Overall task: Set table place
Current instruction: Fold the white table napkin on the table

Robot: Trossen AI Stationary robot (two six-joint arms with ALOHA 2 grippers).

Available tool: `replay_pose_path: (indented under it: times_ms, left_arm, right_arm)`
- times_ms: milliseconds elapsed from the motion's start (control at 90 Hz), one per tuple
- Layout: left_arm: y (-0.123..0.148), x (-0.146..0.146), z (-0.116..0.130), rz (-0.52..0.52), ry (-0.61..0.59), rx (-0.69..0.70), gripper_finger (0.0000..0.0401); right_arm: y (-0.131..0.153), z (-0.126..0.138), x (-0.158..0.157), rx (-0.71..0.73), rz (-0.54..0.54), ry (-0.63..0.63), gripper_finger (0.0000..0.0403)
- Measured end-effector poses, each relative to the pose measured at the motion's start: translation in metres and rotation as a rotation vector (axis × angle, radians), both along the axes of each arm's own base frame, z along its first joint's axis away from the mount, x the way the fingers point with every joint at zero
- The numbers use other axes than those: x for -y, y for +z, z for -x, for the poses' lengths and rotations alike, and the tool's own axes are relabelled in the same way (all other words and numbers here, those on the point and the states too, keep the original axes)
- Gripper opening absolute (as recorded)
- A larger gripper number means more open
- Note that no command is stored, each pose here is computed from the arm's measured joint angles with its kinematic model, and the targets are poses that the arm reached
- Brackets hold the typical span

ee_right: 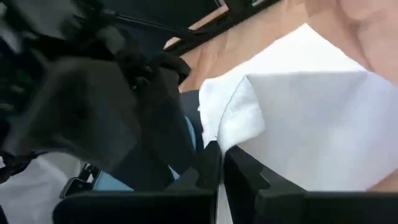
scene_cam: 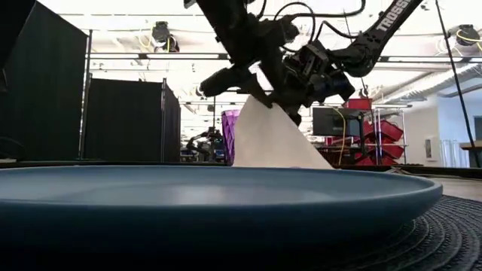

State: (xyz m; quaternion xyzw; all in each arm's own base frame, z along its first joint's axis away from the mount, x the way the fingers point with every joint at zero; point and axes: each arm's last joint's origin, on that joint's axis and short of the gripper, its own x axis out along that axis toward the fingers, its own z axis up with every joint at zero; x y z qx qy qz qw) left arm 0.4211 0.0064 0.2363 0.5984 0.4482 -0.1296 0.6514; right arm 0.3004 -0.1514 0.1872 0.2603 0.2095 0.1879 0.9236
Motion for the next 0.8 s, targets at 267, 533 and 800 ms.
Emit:
replay_pose_path:
  times_ms: [267,533,800]
  left_arm:
    - [0.0,0.013,-0.004,-0.013,-0.104,0.009,0.0127]
    - [0.005,0.008,-0.009,-0.068,-0.129,0.058,0.0127]
    - [-0.006,0.008,-0.011,-0.079,-0.113,0.019,0.0127]
  right_arm:
    - [0.009,0.004,0.003,0.085,-0.049,0.113,0.0]
    - [0.01,0.004,0.0,0.104,-0.084,0.19,0.0]
    - [0.01,0.003,-0.001,0.099,-0.095,0.195,0.0]
